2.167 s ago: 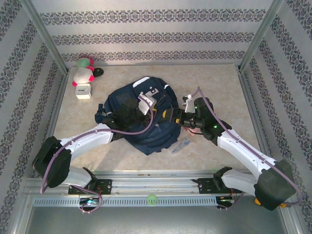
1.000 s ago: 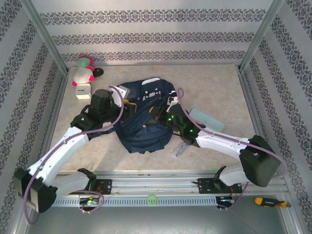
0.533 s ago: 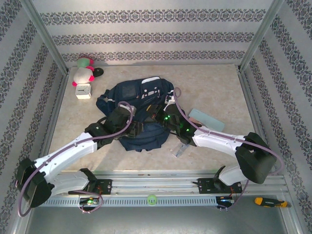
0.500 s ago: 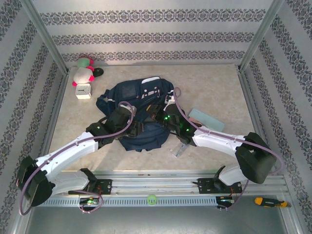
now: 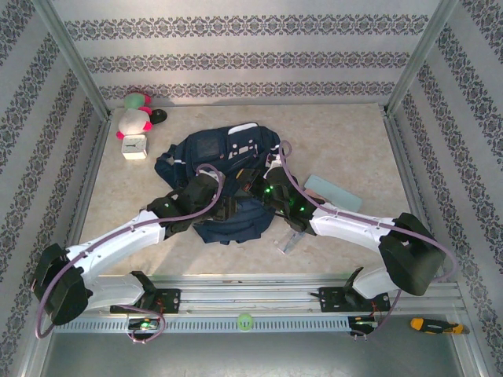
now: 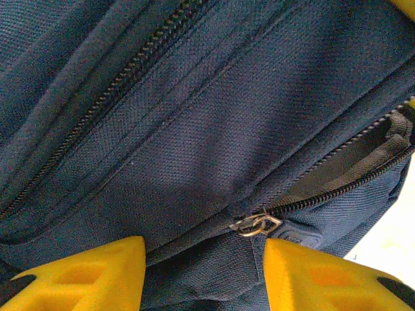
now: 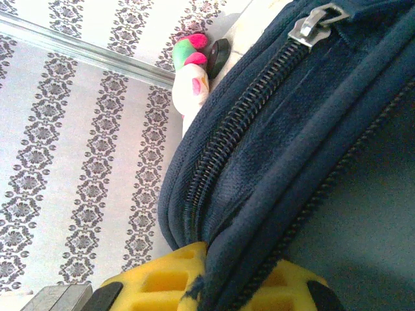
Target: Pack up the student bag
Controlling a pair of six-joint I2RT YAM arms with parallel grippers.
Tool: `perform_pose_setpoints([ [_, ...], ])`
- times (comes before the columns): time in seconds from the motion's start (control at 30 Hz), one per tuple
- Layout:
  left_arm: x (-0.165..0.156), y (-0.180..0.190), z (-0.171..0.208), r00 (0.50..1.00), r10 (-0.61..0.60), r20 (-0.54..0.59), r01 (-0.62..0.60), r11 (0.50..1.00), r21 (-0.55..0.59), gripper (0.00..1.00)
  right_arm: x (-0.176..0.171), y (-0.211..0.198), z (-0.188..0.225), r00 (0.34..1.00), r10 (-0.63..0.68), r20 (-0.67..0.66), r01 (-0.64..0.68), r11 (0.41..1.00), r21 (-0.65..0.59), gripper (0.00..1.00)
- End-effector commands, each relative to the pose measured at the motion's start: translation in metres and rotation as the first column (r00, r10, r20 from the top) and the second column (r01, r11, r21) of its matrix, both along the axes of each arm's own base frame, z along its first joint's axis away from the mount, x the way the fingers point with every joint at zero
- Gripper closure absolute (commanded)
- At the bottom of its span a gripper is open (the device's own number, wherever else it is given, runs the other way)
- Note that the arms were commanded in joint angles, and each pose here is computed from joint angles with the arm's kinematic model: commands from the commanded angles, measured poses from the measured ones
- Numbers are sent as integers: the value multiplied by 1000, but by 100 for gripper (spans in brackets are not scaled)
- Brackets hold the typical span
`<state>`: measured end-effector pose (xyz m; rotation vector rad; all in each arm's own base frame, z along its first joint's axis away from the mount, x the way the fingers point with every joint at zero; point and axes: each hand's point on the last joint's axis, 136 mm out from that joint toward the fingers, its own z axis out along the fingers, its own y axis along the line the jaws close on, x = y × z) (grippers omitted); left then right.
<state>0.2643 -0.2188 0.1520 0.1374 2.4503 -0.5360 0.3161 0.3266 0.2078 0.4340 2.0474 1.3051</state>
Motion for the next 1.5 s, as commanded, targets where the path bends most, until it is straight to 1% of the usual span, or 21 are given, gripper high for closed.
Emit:
perform_pose_setpoints([
  [0.0,0,2,30,997,50,61,-46,997,-56,51,8,8,45,993,-21,115,12,997,76,100],
  [0.1,-2,9,42,992,85,91,-76,992,-101,51,9,8,43,993,-23,114,15,997,73,100],
  [0.17,-3,7,50,990,98,98,-83,985,-151,50,9,9,44,993,-22,115,14,997,75,100],
  [0.23,-3,2,53,990,104,90,-88,982,-169,50,9,10,45,993,-20,114,12,997,76,100],
  [0.43,-2,-13,34,995,103,13,-101,991,-91,47,9,10,45,993,-18,116,9,997,77,100],
  [0.6,1,-24,22,993,117,-27,-119,989,-91,47,9,9,47,993,-19,120,10,997,77,100],
  [0.7,4,-19,15,988,153,-35,-156,986,-66,50,8,9,46,994,-18,106,9,996,86,100],
  [0.8,6,-11,8,979,199,-42,-200,979,-32,57,8,10,46,994,-16,106,7,996,86,100],
  [0.87,5,-7,4,975,217,-52,-218,976,-15,59,7,9,47,994,-17,110,8,996,85,100],
  [0.93,5,-7,4,975,218,-53,-219,976,-13,58,7,8,49,993,-19,115,9,996,85,100],
  [1.03,5,-19,3,982,172,-73,-174,984,-28,52,7,8,51,993,-19,120,9,996,86,100],
  [1.13,5,-20,-3,980,170,-105,-169,985,14,50,7,7,54,992,-21,125,10,996,89,100],
  [1.17,4,-17,-4,977,180,-112,-177,984,34,51,6,6,56,991,-22,128,10,996,93,100],
  [1.27,2,-1,-7,964,242,-114,-231,968,101,57,5,3,65,989,-31,147,16,995,99,100],
  [1.47,-1,19,0,958,276,-76,-266,956,121,73,5,-4,82,981,-43,189,26,995,95,100],
])
